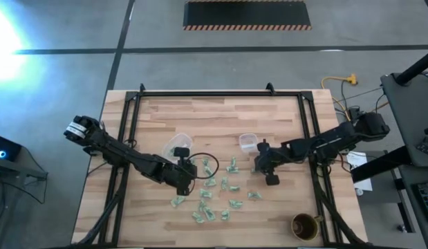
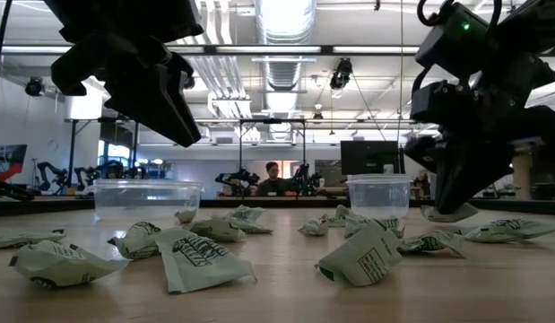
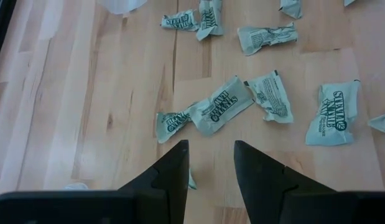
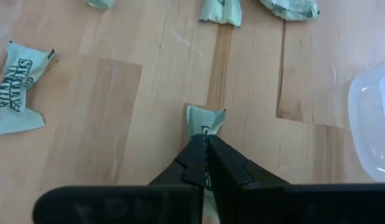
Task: Pick and place Stevia / Truvia into bins
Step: Put the light green stevia packet into the right transparent container
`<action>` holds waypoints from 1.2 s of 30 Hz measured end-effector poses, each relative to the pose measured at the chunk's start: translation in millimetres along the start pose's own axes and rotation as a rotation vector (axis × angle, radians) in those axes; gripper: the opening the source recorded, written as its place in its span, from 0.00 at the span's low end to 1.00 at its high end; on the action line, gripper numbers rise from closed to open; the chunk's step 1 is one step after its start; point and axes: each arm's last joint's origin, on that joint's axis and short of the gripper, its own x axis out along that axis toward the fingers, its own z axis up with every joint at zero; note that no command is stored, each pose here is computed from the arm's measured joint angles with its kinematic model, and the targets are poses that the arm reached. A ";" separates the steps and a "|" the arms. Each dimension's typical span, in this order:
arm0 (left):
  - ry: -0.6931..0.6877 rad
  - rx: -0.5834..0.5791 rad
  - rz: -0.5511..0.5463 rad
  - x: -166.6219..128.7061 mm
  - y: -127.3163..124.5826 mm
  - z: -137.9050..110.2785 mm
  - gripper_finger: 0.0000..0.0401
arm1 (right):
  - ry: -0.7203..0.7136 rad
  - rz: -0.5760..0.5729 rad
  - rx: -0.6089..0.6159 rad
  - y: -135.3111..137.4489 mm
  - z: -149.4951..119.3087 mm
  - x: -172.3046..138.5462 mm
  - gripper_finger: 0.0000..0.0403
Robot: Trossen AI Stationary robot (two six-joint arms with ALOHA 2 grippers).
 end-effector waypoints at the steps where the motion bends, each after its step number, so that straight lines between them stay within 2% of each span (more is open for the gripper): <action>1: 0.000 0.000 0.000 0.0 0.0 0.0 0.28 | -0.004 0.000 -0.003 0.0 0.4 -0.3 0.02; 9: -0.002 0.001 0.000 0.0 0.0 0.2 0.28 | -0.079 0.020 -0.058 0.8 9.1 -5.9 0.02; 14: -0.005 0.000 -0.001 0.0 -0.1 0.5 0.28 | -0.185 0.003 -0.150 0.8 18.8 -11.7 0.02; 17: -0.006 0.000 0.000 0.0 -0.1 0.6 0.28 | -0.252 -0.058 -0.200 -0.5 25.1 -16.8 0.02; 20: -0.008 -0.001 -0.001 0.0 -0.1 0.8 0.28 | -0.273 -0.171 -0.220 -3.5 27.6 -22.7 0.02; 26: -0.012 0.003 -0.001 0.0 -0.2 1.2 0.28 | -0.303 -0.390 -0.186 -9.3 31.2 -37.2 0.02; 32: -0.013 0.003 0.002 0.0 -0.1 1.3 0.28 | -0.302 -0.445 -0.163 -13.7 31.0 -41.2 0.02; 36: -0.013 0.003 0.003 0.0 0.0 1.4 0.28 | -0.251 -0.491 -0.133 -22.3 27.4 -34.7 0.02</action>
